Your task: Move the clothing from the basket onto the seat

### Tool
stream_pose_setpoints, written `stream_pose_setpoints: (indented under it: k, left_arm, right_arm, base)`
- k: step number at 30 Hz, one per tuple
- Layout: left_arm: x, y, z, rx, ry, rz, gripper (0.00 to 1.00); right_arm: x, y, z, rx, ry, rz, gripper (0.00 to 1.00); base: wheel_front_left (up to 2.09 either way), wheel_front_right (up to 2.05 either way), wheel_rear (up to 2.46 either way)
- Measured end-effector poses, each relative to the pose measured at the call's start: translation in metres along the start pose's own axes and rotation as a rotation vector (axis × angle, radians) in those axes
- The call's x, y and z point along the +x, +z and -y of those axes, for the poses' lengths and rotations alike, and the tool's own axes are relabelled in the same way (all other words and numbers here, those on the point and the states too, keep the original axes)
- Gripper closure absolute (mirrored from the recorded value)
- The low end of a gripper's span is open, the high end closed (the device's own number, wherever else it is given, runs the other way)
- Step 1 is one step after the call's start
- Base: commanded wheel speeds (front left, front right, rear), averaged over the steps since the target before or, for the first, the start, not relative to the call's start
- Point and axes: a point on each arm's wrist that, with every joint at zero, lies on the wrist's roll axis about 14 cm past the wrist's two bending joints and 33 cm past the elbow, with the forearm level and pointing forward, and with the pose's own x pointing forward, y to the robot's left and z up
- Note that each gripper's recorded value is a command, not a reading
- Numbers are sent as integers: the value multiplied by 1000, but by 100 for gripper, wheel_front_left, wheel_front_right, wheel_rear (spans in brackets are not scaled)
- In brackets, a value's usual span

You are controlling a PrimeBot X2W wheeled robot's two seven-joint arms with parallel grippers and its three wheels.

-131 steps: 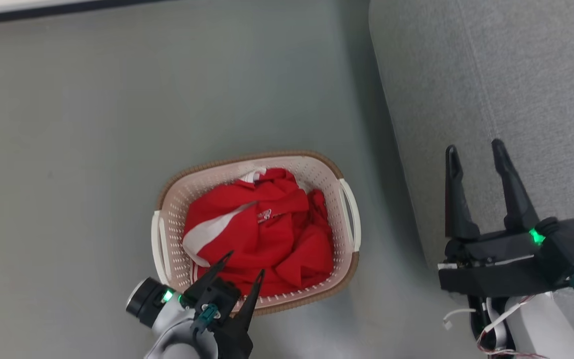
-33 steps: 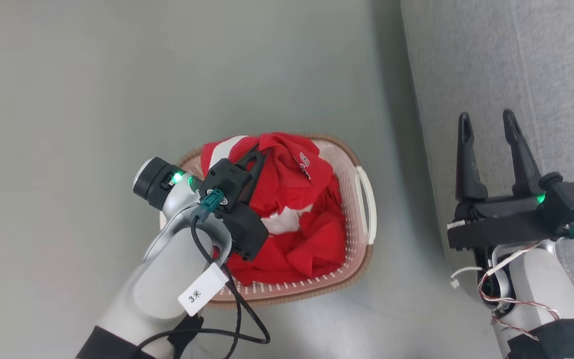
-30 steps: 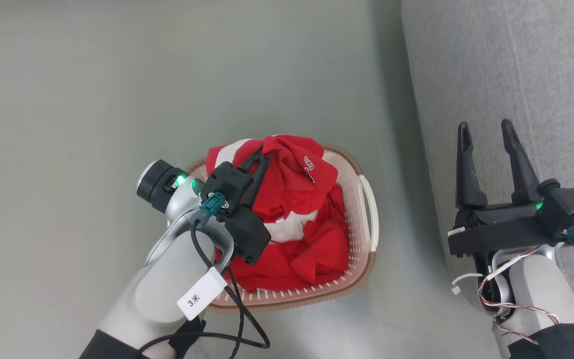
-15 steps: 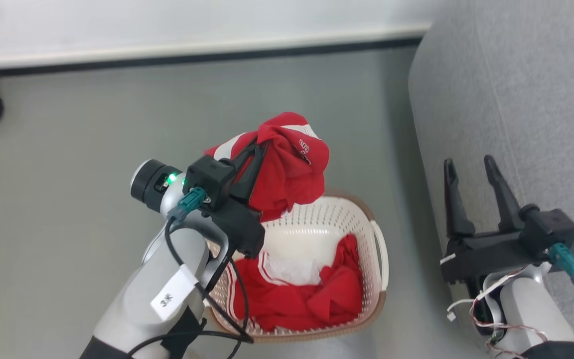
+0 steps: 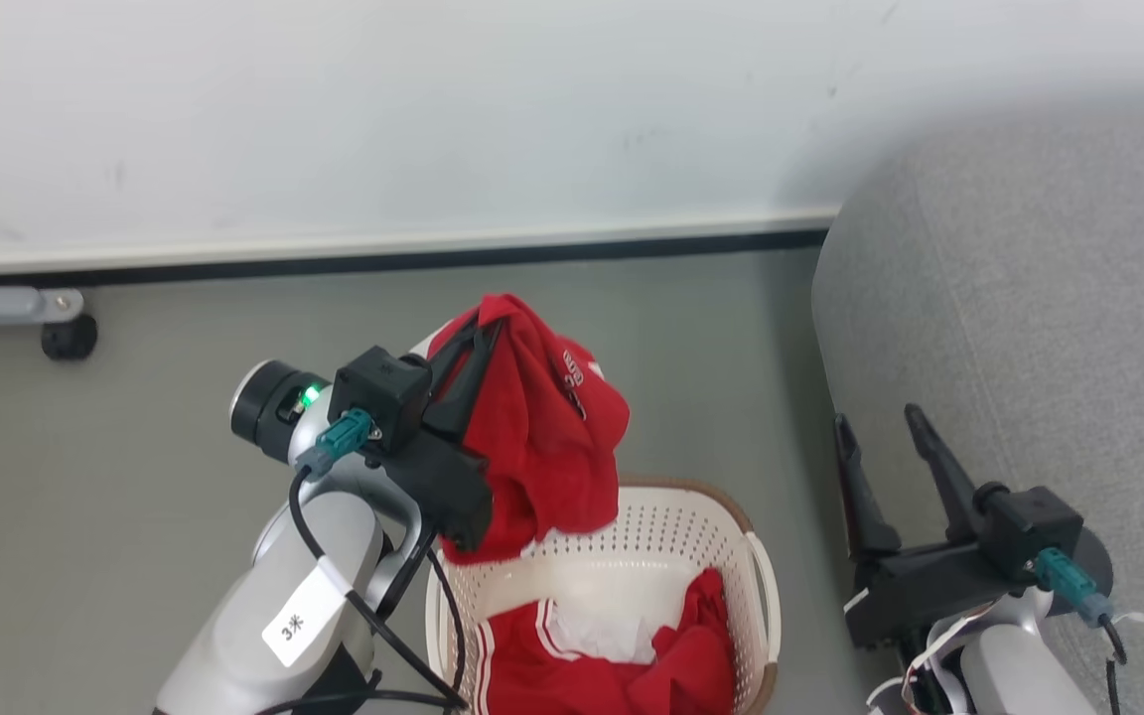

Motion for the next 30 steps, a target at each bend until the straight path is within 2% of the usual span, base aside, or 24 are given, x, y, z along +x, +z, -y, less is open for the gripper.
stream_pose_setpoints:
  k: [14, 30]
  left_arm:
    - [-42, 49, 25, 29, -18, 97, 100]
    - [-57, 83, 58, 46, -90, 157, 100]
  right_arm:
    - [-40, 14, -57, -60, 177, 16, 0]
    - [-49, 8, -108, -171, 358, -18, 0]
  base:
    - [0, 0, 0]
    - [0, 0, 0]
